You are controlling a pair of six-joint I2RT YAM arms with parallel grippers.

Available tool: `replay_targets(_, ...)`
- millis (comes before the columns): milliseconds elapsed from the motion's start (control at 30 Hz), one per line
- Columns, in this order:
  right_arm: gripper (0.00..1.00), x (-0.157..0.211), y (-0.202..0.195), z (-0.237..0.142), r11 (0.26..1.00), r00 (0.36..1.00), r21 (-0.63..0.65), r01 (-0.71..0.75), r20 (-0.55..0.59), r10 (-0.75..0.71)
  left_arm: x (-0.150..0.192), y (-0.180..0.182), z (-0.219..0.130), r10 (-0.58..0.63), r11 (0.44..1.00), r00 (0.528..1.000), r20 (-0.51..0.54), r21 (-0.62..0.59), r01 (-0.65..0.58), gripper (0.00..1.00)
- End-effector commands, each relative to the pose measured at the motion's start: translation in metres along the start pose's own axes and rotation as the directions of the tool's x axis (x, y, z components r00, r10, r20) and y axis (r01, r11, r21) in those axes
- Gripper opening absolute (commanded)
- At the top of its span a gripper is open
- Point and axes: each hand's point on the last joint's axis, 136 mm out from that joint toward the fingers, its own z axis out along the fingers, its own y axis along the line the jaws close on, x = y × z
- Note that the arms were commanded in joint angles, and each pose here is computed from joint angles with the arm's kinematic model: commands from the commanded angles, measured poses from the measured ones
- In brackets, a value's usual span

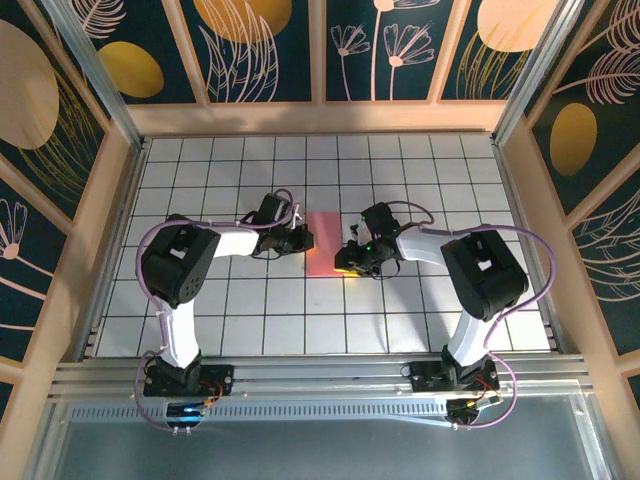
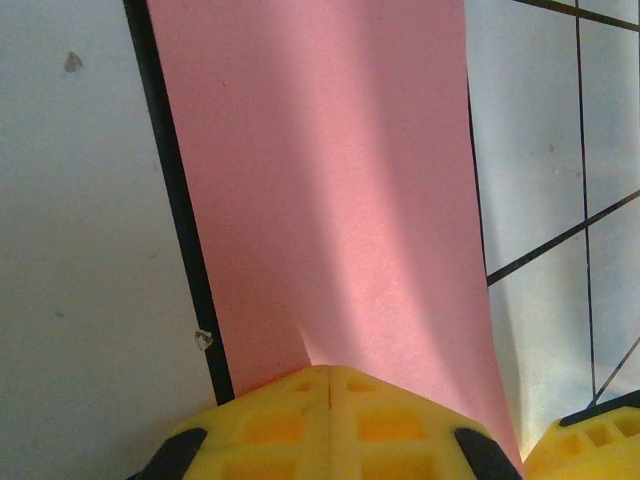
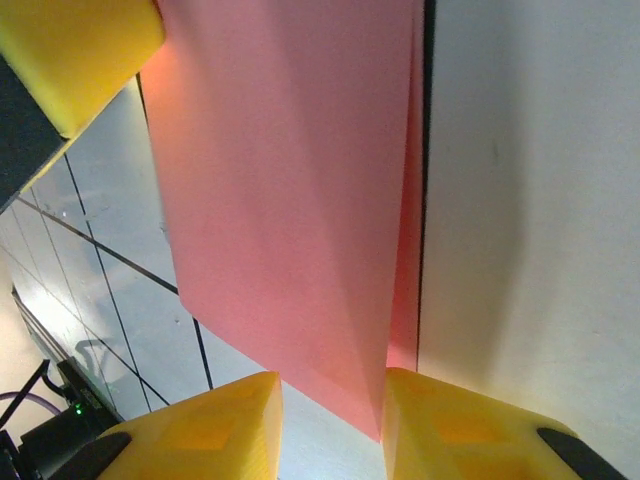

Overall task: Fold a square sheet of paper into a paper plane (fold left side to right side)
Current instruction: Fold the triangle a second time at the center of the table.

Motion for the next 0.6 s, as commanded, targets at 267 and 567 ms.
replay_targets(267, 0.32, -0.012, 0.004, 0.006, 0.999, 1.000, -0.045, -0.010, 0.018, 0.011, 0.022, 0.015, 0.004, -0.008, 0.999, 0.998, -0.057, -0.044, 0.005, 0.00)
replay_targets(567, 0.32, -0.042, 0.014, 0.004, 0.994, 0.997, -0.113, -0.002, 0.072, 0.010, 0.020, 0.012, 0.003, -0.005, 0.999, 0.999, -0.051, -0.040, 0.003, 0.00)
